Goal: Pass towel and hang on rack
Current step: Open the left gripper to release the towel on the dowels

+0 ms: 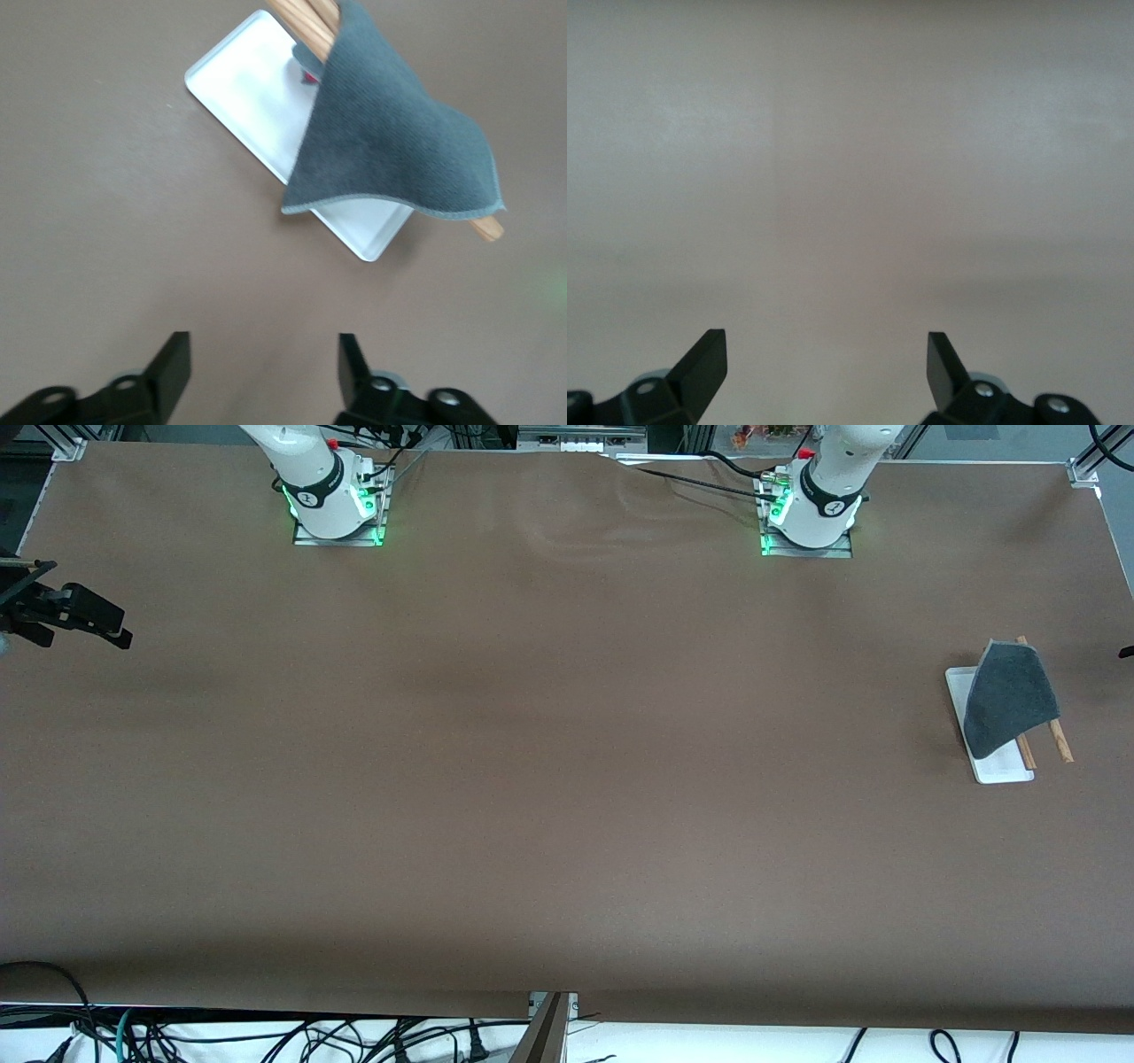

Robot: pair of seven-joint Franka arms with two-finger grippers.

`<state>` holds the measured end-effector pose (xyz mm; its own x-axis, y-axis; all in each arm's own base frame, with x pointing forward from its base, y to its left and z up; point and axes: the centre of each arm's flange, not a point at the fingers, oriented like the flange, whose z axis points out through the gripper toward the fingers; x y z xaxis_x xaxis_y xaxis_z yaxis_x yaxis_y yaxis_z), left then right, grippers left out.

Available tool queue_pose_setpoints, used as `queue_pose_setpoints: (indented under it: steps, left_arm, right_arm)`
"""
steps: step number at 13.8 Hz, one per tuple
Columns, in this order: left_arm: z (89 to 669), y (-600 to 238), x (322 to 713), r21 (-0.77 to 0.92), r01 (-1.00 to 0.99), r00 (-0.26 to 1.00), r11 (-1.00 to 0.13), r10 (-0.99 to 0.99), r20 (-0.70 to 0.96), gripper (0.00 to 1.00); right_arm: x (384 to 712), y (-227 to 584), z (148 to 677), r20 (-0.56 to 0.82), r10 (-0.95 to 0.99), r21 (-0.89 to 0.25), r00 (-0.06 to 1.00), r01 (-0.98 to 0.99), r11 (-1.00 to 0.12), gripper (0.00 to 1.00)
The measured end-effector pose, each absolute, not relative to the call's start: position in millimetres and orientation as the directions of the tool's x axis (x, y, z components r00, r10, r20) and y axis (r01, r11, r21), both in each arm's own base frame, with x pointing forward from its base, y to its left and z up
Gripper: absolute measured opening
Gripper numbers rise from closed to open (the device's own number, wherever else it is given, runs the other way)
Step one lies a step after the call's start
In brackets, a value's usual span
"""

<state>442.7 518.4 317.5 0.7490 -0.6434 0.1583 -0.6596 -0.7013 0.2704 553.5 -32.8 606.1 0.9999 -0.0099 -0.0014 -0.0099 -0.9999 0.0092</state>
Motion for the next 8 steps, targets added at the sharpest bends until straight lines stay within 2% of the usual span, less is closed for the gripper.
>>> queue_pose_setpoints:
  steps: [2,8]
  left_arm:
    - [340,506,470,0.235,-0.693,0.72,-0.682,-0.674,0.168,1.0]
    - [396,431,556,0.207,-0.7,0.713,-0.684,-0.686,0.143,1.0]
  right_arm:
    - [554,-31,607,0.0,-0.007,0.008,1.0,-0.007,-1.0,1.0]
    - [554,-28,607,-0.002,-0.003,0.004,1.0,-0.003,-1.0,1.0]
